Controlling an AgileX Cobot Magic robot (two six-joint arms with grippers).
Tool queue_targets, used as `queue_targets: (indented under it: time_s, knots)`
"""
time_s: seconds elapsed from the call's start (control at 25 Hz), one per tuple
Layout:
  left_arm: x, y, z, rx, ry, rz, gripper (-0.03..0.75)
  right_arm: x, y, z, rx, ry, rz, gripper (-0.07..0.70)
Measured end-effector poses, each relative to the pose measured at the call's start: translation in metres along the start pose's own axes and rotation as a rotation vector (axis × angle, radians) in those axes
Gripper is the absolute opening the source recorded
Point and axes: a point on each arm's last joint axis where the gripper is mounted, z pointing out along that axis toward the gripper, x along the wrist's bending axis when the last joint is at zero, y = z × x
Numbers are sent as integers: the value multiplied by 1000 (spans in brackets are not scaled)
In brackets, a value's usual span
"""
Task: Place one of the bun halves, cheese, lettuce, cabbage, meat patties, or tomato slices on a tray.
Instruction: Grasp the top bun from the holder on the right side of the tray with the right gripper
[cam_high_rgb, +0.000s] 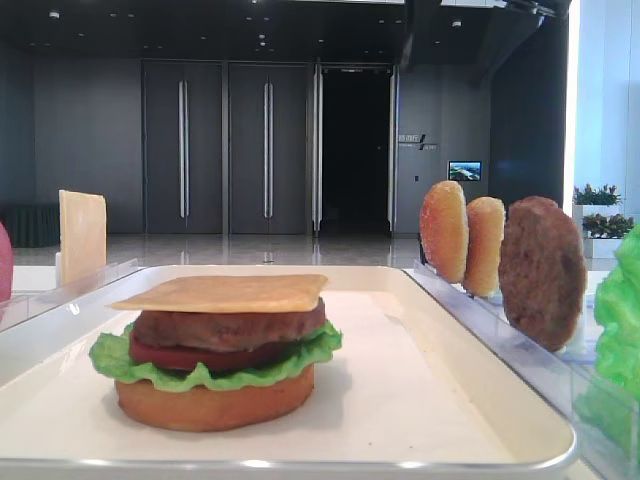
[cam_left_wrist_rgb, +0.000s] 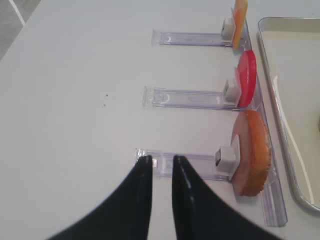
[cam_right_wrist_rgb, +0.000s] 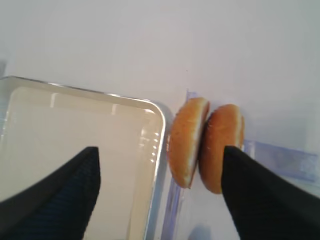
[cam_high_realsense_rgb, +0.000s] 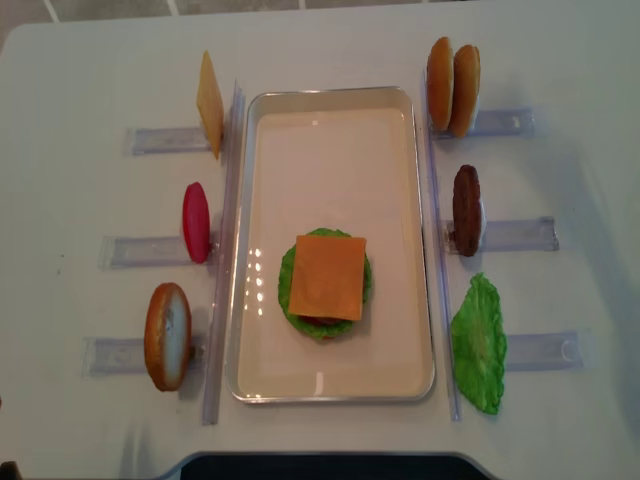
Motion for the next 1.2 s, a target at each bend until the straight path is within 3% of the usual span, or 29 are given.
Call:
queue_targets:
  time_s: [0.16, 0.6, 1.2]
  knots:
    - [0, 0, 0, 0, 0, 0, 91, 11, 0, 6, -8, 12, -22, 517]
    - [0, 0, 0, 0, 0, 0, 10, 4, -2, 39, 53, -23, 25, 517]
    - [0, 0, 0, 0, 0, -1, 0, -2, -11, 77, 166, -50, 65, 517]
